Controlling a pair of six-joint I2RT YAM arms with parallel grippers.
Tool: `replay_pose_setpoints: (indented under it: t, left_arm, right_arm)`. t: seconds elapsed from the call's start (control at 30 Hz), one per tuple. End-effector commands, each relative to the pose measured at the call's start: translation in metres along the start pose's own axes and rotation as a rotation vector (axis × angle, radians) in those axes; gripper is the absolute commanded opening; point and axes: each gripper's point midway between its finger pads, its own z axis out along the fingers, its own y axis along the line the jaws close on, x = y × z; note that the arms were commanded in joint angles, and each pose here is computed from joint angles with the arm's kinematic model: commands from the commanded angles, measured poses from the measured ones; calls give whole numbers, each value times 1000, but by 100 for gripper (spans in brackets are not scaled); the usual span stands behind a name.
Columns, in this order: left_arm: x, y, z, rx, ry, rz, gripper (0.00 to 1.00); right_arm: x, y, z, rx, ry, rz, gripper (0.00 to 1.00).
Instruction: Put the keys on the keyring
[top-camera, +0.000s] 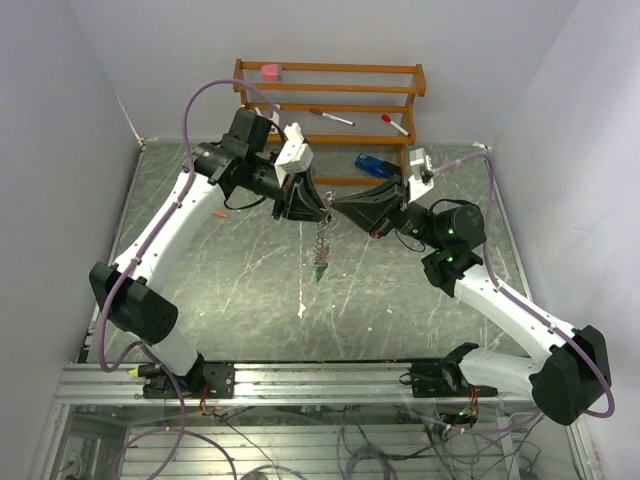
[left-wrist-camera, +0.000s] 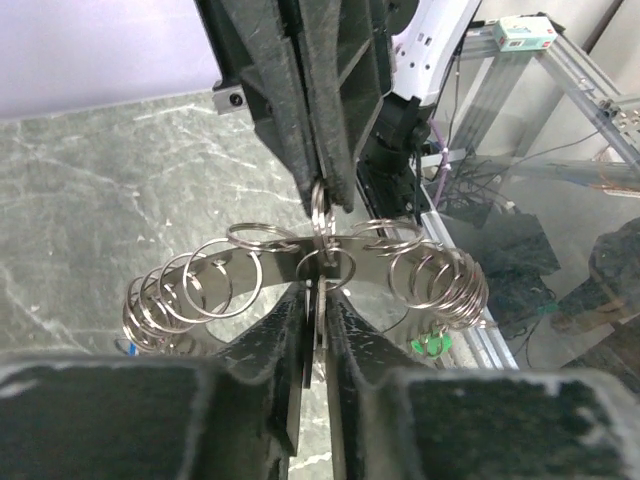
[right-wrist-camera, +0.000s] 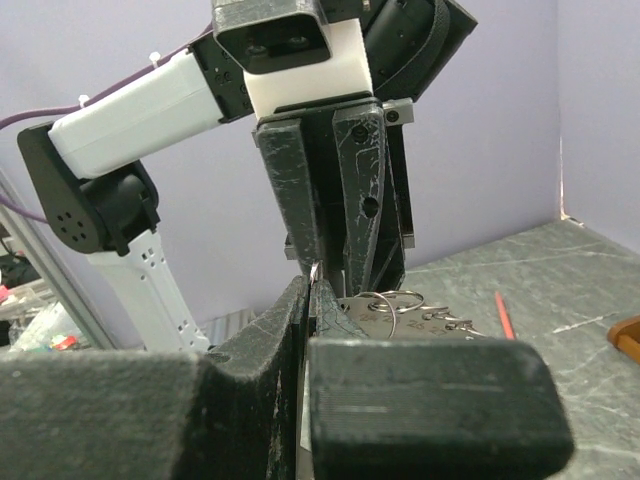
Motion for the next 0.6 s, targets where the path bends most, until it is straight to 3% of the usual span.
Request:
replay_pose_setpoints:
  t: [0.0,0.07,0.23,0.57]
  left_arm:
    - [-6,0,-6,-51,46,61,18]
    - [-6,5,-10,-89,88,83,13]
    - [-4,4,-19,-120,165,148,13]
    - [-6,-7,-22,-107,192,184,11]
  right_arm:
    - [-27,18,4,-75,-46,-39,0]
    - [-26,18,3,-75,-32,-40,0]
    - [-23,16,1,-63,-1,-35,0]
    - [-20,8,3,-38,20,-29,0]
